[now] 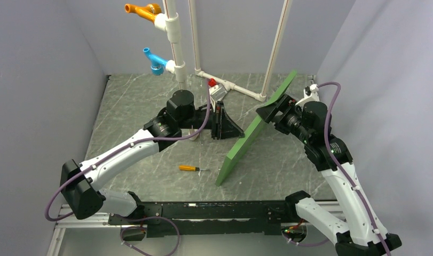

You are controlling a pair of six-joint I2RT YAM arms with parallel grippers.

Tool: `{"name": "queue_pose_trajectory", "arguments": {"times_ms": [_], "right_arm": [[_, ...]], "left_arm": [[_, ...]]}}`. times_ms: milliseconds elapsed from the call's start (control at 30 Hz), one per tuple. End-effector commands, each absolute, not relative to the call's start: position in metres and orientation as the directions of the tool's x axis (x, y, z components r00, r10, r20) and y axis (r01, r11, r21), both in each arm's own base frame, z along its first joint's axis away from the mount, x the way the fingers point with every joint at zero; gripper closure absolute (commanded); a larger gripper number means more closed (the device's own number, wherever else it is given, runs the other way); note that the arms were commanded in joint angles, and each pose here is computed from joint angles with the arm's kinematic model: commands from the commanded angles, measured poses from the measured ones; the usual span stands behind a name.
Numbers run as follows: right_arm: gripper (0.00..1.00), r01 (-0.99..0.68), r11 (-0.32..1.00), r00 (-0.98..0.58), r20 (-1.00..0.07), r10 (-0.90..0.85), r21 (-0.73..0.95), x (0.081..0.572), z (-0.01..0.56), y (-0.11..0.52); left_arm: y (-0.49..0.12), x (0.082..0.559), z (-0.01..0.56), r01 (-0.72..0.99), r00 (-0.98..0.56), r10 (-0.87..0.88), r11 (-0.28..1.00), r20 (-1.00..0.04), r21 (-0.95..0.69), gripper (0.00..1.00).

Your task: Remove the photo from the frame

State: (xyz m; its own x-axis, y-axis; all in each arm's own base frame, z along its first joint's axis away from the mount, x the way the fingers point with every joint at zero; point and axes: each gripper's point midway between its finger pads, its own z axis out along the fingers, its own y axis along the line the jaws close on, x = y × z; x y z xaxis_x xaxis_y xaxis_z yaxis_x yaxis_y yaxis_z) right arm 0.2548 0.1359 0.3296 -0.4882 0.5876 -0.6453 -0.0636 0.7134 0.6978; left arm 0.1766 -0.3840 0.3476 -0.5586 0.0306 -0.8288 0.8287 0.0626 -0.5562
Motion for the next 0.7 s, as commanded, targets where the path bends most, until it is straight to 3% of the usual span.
{"name": "queue_pose_trajectory", "arguments": {"times_ms": [0, 267, 467, 667], "right_arm": [[0.26, -0.073, 0.699, -0.493, -0.635, 0.595, 0.711, 0.261, 0.337, 0.142], [0.34, 0.058, 0.779, -0.552, -0.63, 0.546, 0.624, 0.253, 0.31, 0.124], [0.36, 0.114, 0.827, -0.56, -0.652, 0.511, 0.55, 0.242, 0.3, 0.107], [0.4, 0.137, 0.859, -0.582, -0.661, 0.473, 0.494, 0.233, 0.289, 0.097]], "left_arm": [[-0.381, 0.177, 0.27, 0.734, -0.679, 0.184, 0.189, -0.711, -0.653, 0.76], [-0.39, 0.164, 0.27, 0.73, -0.683, 0.19, 0.149, -0.706, -0.666, 0.72], [-0.4, 0.154, 0.271, 0.739, -0.672, 0.204, 0.122, -0.711, -0.663, 0.64], [-0.392, 0.159, 0.277, 0.766, -0.643, 0.189, 0.17, -0.742, -0.62, 0.57]]}}
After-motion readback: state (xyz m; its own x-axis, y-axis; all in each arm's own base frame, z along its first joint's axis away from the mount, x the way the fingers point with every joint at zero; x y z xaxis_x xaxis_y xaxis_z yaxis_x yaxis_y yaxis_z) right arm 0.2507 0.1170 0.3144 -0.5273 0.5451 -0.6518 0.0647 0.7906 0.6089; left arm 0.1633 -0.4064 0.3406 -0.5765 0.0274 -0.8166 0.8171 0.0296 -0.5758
